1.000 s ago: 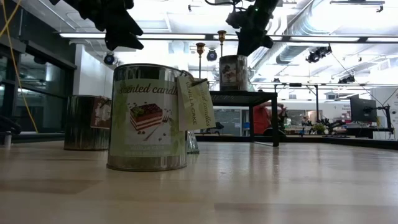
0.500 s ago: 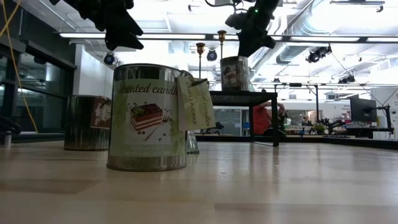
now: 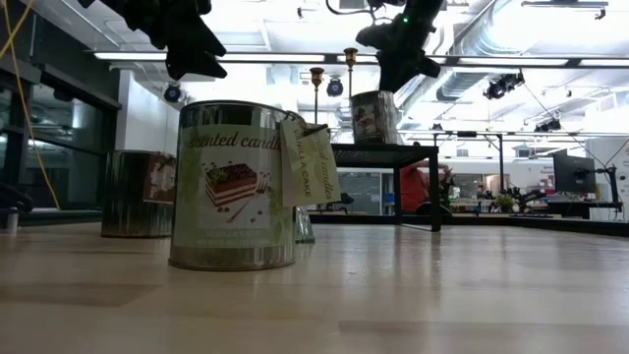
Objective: Pick & Place candle stick holders
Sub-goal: Put the top right silver scented candle on the shelf
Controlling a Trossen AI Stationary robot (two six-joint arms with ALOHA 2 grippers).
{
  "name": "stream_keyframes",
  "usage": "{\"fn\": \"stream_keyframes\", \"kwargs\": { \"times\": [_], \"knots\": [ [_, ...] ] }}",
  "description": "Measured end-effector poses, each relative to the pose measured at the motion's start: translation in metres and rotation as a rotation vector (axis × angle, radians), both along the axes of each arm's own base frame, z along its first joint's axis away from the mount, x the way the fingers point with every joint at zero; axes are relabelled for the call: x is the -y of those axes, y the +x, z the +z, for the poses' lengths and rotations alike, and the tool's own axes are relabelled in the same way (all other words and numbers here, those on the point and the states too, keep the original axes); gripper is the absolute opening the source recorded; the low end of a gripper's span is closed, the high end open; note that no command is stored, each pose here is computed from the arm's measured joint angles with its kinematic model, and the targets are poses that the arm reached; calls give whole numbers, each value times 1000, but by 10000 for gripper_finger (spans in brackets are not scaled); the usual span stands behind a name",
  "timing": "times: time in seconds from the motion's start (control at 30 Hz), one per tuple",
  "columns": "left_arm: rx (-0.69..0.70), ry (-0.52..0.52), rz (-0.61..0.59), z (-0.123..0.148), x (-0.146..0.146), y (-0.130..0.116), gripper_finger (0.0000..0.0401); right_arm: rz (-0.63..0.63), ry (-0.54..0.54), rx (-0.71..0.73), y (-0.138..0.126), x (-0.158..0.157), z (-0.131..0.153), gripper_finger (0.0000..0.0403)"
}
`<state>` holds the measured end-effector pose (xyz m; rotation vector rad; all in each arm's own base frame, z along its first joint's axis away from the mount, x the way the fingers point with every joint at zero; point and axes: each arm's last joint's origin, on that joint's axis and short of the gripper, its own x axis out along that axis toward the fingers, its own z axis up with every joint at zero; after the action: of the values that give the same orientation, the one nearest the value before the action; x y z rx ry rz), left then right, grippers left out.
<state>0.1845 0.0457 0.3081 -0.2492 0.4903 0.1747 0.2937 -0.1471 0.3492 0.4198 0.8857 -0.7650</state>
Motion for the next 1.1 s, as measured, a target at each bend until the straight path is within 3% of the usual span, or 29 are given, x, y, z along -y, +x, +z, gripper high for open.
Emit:
{"fn": "stream_keyframes", "kwargs": {
  "times": [0.77,1.1],
  "knots": [
    [0,0,0,0,0,0,234,0,-5,-1,0,0,0,5],
    [0,0,0,0,0,0,234,0,-10,7,1,1,1,49]
  ]
}}
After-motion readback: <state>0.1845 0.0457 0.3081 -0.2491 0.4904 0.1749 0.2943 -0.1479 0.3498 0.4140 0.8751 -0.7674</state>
